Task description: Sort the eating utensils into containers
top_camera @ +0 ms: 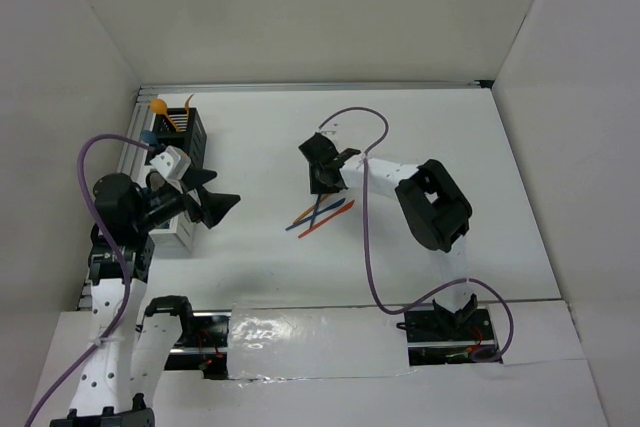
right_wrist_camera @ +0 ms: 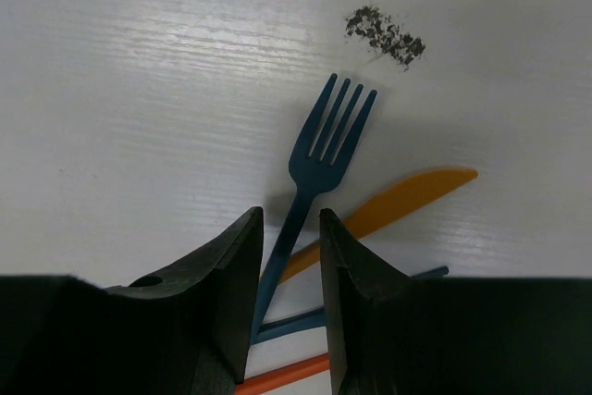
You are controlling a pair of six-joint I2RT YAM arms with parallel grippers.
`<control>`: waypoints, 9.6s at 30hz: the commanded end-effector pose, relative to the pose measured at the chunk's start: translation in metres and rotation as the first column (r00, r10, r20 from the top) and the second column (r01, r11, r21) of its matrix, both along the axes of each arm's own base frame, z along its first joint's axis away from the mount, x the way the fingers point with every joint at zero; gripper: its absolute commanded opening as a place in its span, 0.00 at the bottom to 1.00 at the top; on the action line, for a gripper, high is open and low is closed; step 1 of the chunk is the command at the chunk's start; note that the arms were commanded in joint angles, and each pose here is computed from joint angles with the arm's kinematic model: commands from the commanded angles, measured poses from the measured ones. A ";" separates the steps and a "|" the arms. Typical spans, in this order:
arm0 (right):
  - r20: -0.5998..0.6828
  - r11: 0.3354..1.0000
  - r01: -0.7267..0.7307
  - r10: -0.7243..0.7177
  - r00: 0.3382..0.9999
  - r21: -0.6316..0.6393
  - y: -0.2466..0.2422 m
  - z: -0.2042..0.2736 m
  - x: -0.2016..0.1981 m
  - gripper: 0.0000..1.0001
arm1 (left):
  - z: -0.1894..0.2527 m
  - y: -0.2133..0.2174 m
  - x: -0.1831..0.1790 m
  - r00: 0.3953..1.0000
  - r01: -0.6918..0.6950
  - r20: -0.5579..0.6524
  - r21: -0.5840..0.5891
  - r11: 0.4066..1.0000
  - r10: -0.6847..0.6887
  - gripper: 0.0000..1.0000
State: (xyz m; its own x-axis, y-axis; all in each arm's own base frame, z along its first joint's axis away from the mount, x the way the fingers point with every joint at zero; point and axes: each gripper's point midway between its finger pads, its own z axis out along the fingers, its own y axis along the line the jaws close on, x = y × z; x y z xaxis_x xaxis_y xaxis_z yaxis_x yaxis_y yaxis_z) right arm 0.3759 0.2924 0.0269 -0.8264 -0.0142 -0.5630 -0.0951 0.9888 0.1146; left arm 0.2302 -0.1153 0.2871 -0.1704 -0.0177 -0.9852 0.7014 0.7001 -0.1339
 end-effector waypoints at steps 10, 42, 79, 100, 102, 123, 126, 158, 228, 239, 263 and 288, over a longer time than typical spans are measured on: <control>0.006 0.999 0.015 -0.015 1.000 -0.046 0.005 -0.008 0.003 0.00 | -0.004 -0.005 0.009 1.000 0.026 -0.005 -0.018 0.999 -0.027 0.93; 0.593 0.683 -0.643 0.372 0.714 0.346 0.102 0.232 -0.058 0.00 | -0.047 -0.088 0.153 0.917 -0.158 -0.388 -0.142 0.977 0.092 0.75; 0.418 0.940 -0.202 0.072 0.905 0.275 -0.026 0.173 -0.010 1.00 | 0.101 0.251 0.202 0.670 -0.708 0.336 0.023 0.706 0.662 0.00; 0.352 0.940 -0.115 -0.006 0.936 0.321 -0.033 0.145 0.004 1.00 | 0.007 0.259 0.228 0.737 -0.655 0.313 0.111 0.748 0.599 0.04; 0.343 0.939 -0.100 -0.019 0.939 0.328 -0.035 0.143 0.006 1.00 | 0.002 0.249 0.229 0.769 -0.616 0.312 0.126 0.778 0.558 0.07; 0.139 0.966 0.100 -0.136 0.981 0.238 -0.078 0.076 -0.039 0.96 | 0.140 0.088 0.127 0.947 -0.163 0.289 0.045 0.986 0.143 0.75; 0.117 0.967 0.154 -0.180 0.977 0.205 -0.095 0.065 -0.054 0.90 | 0.133 0.035 0.090 0.964 0.018 0.265 0.043 0.999 -0.029 0.78; 0.190 0.800 0.469 -0.562 0.805 0.375 -0.240 0.091 -0.054 0.83 | -0.220 -0.217 0.063 0.801 0.456 -0.593 0.513 0.727 -0.085 0.49; 0.317 0.843 0.151 -0.353 0.880 0.517 -0.210 0.165 -0.024 0.83 | -0.004 0.169 0.131 0.801 -0.522 0.309 -0.059 0.851 0.513 0.00; 0.349 0.849 0.140 -0.353 0.868 0.510 -0.214 0.173 -0.030 0.83 | -0.029 0.176 0.108 0.660 -0.624 0.521 -0.021 0.781 0.541 0.00; 0.334 0.833 0.181 -0.396 0.855 0.523 -0.219 0.180 -0.039 0.84 | 0.065 0.005 0.054 0.943 0.193 0.258 0.090 0.977 -0.210 0.82; 0.312 0.837 0.277 -0.452 0.835 0.472 -0.239 0.152 -0.061 0.84 | -0.194 -0.180 0.120 0.869 0.393 -0.477 0.508 0.767 -0.130 0.68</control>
State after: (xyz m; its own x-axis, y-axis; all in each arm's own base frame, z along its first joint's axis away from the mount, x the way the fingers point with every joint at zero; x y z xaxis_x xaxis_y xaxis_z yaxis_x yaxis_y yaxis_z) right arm 0.3159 0.0586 0.1846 -0.4356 0.5346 -0.7242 0.1209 0.8320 0.5415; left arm 0.3515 -0.2851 0.0924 -0.5020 0.5662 -0.6538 0.8199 0.5521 -0.1514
